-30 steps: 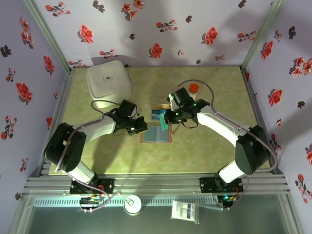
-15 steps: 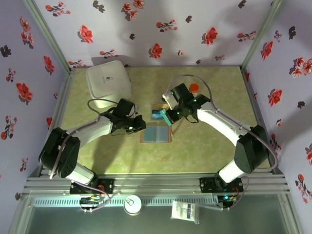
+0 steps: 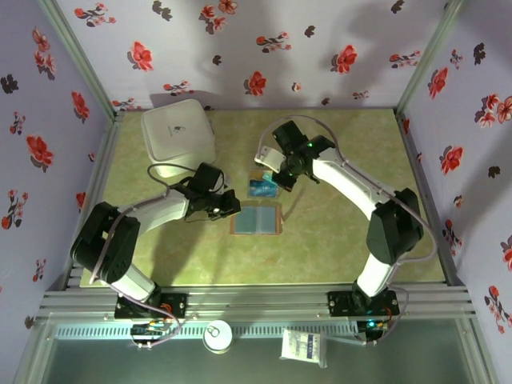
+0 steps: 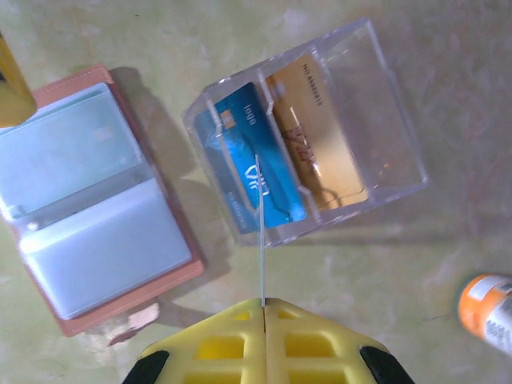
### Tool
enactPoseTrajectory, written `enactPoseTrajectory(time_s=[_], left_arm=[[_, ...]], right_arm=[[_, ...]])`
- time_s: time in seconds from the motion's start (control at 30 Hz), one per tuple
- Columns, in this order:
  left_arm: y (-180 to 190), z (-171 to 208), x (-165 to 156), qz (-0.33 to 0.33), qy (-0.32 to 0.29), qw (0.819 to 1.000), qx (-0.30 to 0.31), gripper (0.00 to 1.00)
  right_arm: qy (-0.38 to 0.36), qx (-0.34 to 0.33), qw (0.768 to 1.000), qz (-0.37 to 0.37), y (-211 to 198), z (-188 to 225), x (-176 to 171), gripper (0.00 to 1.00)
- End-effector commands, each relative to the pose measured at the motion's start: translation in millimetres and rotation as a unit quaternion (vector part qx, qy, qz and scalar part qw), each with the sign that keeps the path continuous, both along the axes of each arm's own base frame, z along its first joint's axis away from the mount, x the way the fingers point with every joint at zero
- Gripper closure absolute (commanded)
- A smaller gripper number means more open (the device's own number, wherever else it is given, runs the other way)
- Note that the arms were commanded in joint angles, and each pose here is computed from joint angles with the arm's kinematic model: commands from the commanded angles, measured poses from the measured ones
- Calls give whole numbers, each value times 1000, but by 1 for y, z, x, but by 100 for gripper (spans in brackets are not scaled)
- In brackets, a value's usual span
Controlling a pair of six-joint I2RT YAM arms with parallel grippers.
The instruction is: Take the credit cards out of the card holder
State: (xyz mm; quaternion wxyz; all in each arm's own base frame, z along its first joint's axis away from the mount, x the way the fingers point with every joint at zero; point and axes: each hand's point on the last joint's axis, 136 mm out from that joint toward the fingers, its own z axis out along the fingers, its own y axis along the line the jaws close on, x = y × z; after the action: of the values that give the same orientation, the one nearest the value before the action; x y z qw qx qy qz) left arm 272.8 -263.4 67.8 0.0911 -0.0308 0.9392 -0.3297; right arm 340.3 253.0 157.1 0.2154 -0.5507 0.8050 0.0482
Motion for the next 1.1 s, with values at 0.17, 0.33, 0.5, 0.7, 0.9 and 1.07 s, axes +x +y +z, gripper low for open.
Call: enactPoseTrajectory(time_s=[0.17,0.33,0.5,0.7,0.9,1.07], left_arm=[[11,-1,-2,4,4,1000,11,97],[22,-1,-6,16,4,1000,13,98],[31,-4,-8,25,7,1000,14,97],[33,-5,-8,26,7,1000,14,97],[36,-4,-7,28,9,999,13,97],[38,-4,-7,29,8,999,12,97]], right_arm=[[32,-40,995,80,14,-13,23,100],[57,-38,993,99,27,-17,31,100],[65,-39,991,112,34,-22,37,100],[45,-52,991,112,33,-22,56,100],[31,-43,991,119,35,-9,68,100],[21,-43,992,119,34,-10,84,100]])
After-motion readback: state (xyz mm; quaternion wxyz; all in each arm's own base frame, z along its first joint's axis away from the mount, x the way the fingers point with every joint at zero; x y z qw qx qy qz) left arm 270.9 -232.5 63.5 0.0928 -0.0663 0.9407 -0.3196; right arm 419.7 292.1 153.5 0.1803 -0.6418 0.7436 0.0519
